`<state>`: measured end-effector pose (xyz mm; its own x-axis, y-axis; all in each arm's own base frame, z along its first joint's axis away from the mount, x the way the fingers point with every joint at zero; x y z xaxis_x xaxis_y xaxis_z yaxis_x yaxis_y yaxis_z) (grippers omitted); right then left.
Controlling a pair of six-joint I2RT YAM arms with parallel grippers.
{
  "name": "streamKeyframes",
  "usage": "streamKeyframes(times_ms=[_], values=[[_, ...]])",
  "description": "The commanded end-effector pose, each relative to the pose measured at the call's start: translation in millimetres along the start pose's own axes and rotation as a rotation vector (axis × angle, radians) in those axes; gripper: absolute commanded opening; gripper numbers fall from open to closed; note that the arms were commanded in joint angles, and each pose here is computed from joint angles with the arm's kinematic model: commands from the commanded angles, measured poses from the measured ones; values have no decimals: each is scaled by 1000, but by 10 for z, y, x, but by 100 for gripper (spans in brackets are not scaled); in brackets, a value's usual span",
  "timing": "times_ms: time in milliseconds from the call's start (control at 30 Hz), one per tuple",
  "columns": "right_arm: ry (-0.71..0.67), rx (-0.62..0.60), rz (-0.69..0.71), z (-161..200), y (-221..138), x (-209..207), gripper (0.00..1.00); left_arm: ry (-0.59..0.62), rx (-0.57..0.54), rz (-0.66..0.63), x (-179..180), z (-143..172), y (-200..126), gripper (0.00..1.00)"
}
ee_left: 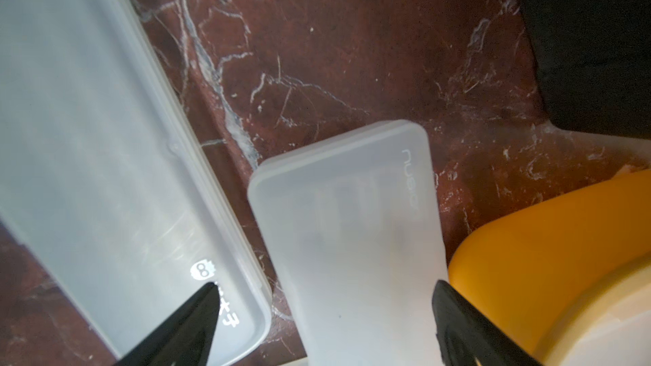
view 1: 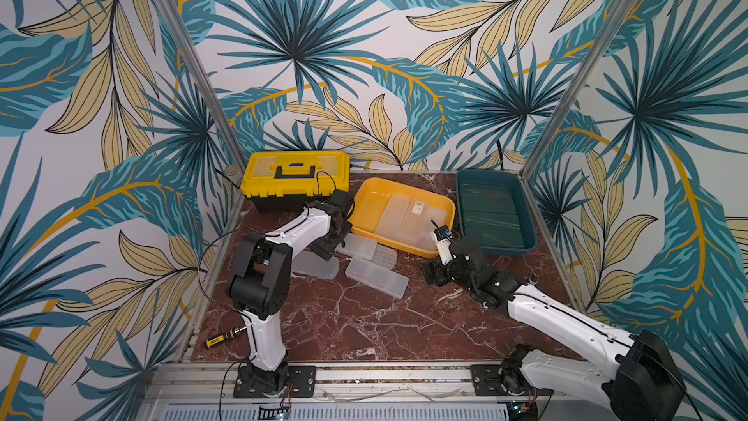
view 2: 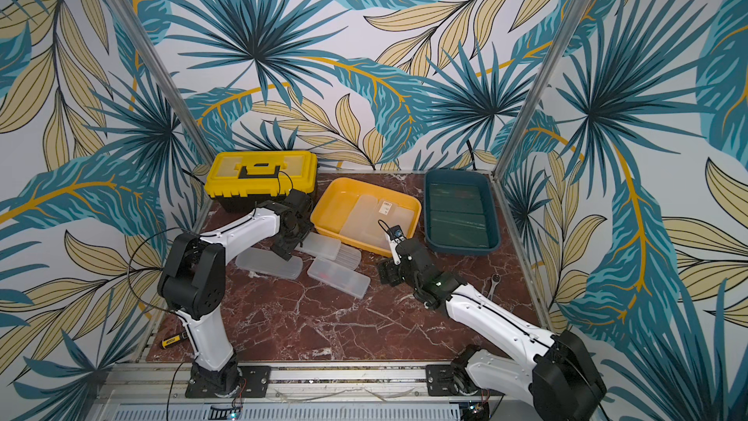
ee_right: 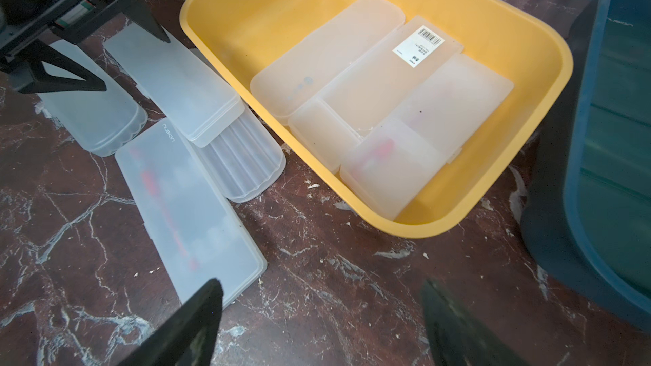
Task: Place the pencil cases by color into the storage box
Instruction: Pick up the pencil case from the center of the board.
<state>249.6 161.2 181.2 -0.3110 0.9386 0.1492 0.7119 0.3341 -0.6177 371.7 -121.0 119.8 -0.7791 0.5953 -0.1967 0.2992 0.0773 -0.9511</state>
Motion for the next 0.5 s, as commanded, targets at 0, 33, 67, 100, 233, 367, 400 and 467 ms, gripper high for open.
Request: streamKeyframes(times_ms=[0, 33, 67, 100, 233, 367, 400, 467], values=[[9, 4, 15, 37, 33, -30, 88, -21, -20, 8, -99, -40, -27, 95], [10, 4, 18, 40, 31, -36, 88, -22, -17, 8, -107, -44, -18, 95], [11, 1, 18, 41, 28, -37, 88, -21, -17, 8, -116, -43, -15, 95], [11, -1, 18, 38, 22, -38, 88, -22, -17, 10, -128, -48, -14, 95], [17, -7, 22, 42, 21, -48, 88, -22, -23, 20, -191, -71, -19, 95], [16, 3, 18, 49, 42, -38, 88, -25, -16, 21, -239, -69, 17, 95], [14, 9, 17, 53, 53, -34, 88, -23, -15, 25, -262, -74, 20, 95], [13, 14, 19, 55, 68, -32, 89, -26, -9, 24, -291, -67, 53, 95]])
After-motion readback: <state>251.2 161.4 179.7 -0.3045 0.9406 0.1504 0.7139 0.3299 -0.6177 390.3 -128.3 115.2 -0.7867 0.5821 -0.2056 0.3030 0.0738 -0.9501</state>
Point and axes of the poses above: each gripper's point midway between its finger pads, its own y axis out along the fingers, its own x axis along the line the jaws close on, z = x × y, the point moved 6 cm from there along -y, back along the fingers, and after that the axes turned 8 degrees about y, right-handed, at the moved point
